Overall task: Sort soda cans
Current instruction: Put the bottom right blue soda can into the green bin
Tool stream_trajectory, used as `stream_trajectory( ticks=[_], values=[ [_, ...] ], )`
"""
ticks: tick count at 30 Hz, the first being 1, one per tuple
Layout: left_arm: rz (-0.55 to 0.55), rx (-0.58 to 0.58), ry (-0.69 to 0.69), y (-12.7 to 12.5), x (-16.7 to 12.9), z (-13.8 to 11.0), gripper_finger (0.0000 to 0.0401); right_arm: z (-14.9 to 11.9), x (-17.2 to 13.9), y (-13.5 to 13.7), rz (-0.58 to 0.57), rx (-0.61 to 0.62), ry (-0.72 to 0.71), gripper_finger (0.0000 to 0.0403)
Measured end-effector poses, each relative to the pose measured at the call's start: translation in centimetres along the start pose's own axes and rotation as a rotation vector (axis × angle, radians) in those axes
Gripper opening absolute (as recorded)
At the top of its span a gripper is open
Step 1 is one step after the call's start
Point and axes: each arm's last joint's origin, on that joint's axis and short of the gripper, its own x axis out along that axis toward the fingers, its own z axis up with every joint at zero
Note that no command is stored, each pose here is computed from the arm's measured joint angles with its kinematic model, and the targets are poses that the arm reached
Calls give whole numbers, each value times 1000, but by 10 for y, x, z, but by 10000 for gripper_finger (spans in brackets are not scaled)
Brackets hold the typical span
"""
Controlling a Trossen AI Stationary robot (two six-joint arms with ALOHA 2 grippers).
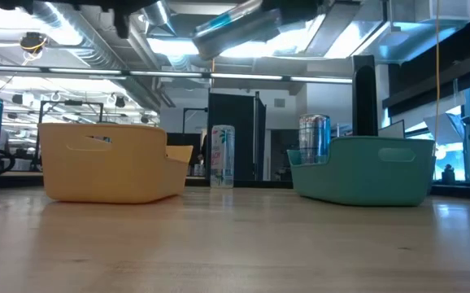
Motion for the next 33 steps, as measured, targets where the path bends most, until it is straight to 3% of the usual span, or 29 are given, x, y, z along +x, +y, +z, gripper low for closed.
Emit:
stream_trajectory(
  ticks=[13, 33],
  values=[
    [-89, -11, 119, -8, 39, -32, 6, 0, 12, 3, 2, -1, -16, 227],
    [-142, 7, 151, -18, 62, -58, 2, 20, 11, 3, 52, 25, -203, 227]
  ],
)
